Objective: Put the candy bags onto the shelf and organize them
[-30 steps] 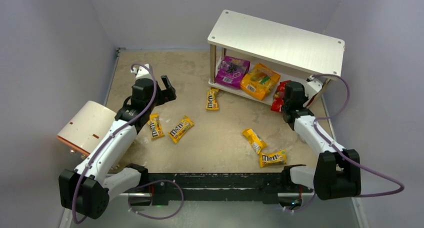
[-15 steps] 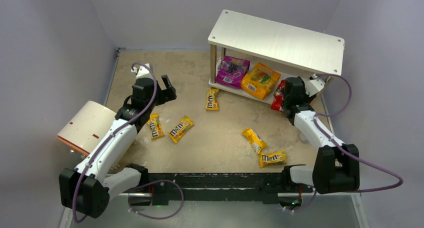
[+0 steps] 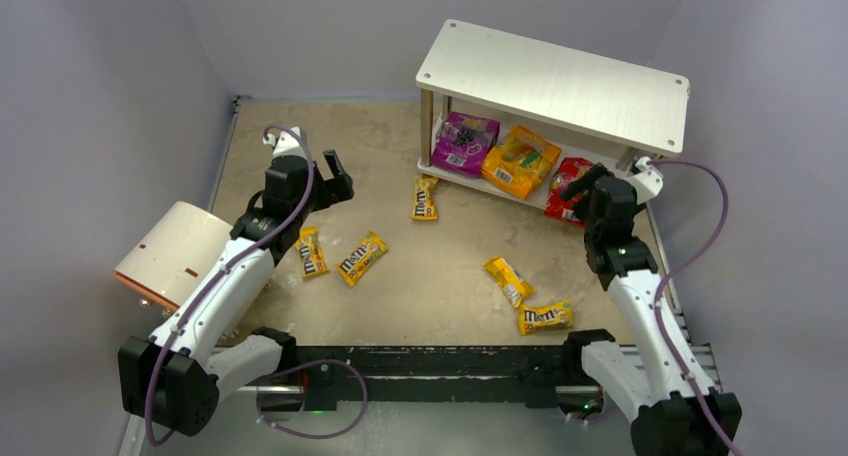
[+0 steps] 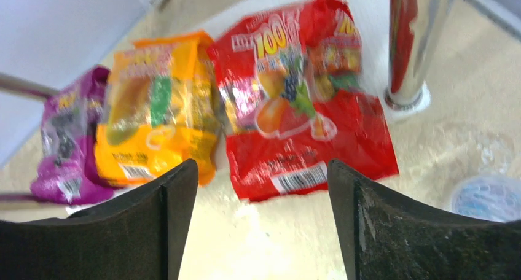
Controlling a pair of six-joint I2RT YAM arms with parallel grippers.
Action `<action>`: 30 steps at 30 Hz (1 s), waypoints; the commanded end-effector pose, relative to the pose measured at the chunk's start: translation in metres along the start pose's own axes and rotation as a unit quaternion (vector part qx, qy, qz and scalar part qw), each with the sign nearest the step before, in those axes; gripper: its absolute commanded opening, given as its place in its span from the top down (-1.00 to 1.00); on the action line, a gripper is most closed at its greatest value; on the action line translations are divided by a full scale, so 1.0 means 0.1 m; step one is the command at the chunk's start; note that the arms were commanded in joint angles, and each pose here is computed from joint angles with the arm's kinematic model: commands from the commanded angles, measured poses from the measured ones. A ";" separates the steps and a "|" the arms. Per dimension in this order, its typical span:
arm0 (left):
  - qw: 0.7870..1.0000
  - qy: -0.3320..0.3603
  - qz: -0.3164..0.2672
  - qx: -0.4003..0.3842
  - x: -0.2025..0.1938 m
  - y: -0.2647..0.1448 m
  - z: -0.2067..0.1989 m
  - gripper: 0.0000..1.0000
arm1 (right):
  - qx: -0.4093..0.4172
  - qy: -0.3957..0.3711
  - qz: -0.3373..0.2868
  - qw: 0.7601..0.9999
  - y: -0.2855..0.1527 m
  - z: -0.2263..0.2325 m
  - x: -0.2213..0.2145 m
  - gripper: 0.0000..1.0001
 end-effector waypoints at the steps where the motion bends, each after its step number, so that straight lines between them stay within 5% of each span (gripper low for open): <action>1: 1.000 -0.003 -0.019 -0.016 0.17 -0.04 -0.10 -1.00 | 0.009 -0.019 0.081 0.997 -0.14 -0.24 -0.47 -0.49; 16: 1.000 -0.004 -0.020 -0.016 0.17 -0.04 -0.10 -1.00 | -0.008 -0.048 0.057 0.997 0.19 -0.28 -0.58 0.19; 30: 1.000 -0.003 -0.018 -0.012 0.15 -0.03 -0.08 -1.00 | 0.006 -0.109 0.001 0.994 0.57 -0.06 -0.37 0.23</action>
Point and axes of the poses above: each gripper's point midway between its finger pads, its own y axis out along the fingers, its own z axis along the line the jaws close on, x = y × z, the point moved 4 cm from there along -y, back along the fingers
